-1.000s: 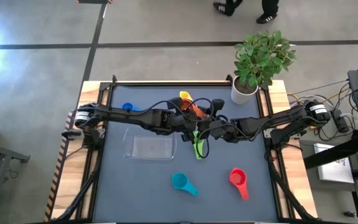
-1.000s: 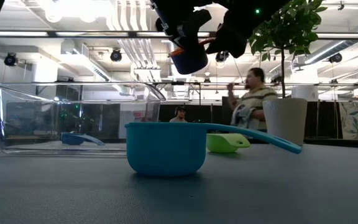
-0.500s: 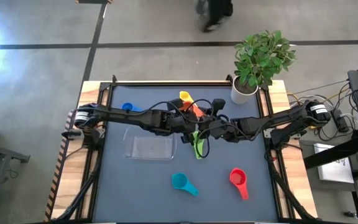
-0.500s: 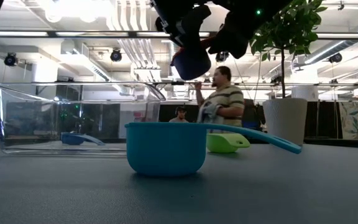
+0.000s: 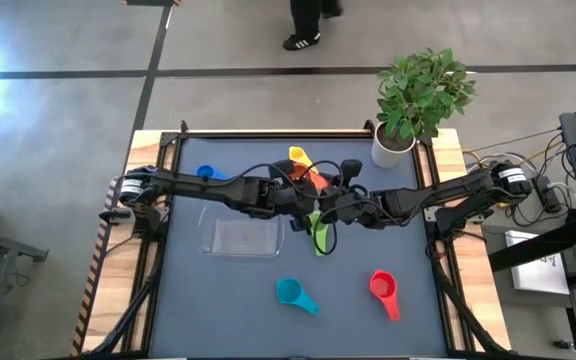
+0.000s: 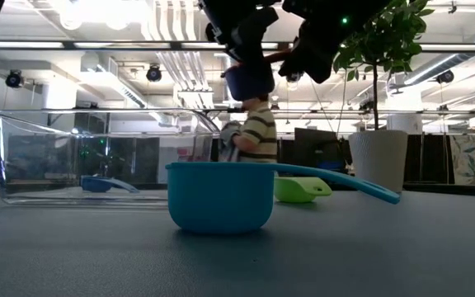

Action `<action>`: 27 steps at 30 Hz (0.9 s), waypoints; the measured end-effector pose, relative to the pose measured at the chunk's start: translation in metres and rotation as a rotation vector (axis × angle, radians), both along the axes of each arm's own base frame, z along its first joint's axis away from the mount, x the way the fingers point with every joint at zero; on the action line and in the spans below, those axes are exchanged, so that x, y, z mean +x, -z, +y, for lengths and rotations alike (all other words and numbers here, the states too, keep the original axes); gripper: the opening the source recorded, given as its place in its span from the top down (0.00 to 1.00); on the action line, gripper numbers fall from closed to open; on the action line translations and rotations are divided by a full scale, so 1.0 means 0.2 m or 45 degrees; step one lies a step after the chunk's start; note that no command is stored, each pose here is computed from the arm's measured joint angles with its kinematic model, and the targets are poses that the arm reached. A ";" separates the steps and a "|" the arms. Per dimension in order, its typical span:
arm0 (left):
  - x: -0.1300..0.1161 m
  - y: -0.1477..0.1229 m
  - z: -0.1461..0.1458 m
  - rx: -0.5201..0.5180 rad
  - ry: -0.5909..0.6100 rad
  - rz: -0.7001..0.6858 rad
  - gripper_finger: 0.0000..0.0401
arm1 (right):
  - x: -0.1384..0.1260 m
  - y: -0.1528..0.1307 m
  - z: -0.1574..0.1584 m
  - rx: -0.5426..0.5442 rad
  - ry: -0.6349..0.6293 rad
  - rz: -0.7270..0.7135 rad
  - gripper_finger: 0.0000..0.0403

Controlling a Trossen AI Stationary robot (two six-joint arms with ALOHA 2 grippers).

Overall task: Nest measuring cups in basket
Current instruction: Prepare the stacked measuring cups

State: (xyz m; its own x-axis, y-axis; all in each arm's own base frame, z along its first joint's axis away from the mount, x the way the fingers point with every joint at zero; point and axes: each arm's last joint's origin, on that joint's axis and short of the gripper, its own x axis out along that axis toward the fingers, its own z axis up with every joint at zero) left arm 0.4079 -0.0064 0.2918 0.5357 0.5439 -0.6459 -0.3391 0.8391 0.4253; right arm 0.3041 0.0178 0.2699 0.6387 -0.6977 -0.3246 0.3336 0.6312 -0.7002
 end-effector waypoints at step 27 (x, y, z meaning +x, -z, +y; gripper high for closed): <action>0.06 0.16 -0.04 0.293 -0.118 0.102 1.00 | -0.07 -0.05 0.01 0.200 -0.118 -0.043 0.49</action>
State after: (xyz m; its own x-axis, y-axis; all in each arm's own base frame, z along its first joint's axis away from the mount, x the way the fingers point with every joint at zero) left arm 0.4206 -0.0147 0.2608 0.4285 0.7258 -0.5381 -0.3676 0.6841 0.6300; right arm 0.2894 0.0203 0.2809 0.7105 -0.5777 -0.4019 0.2908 0.7611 -0.5799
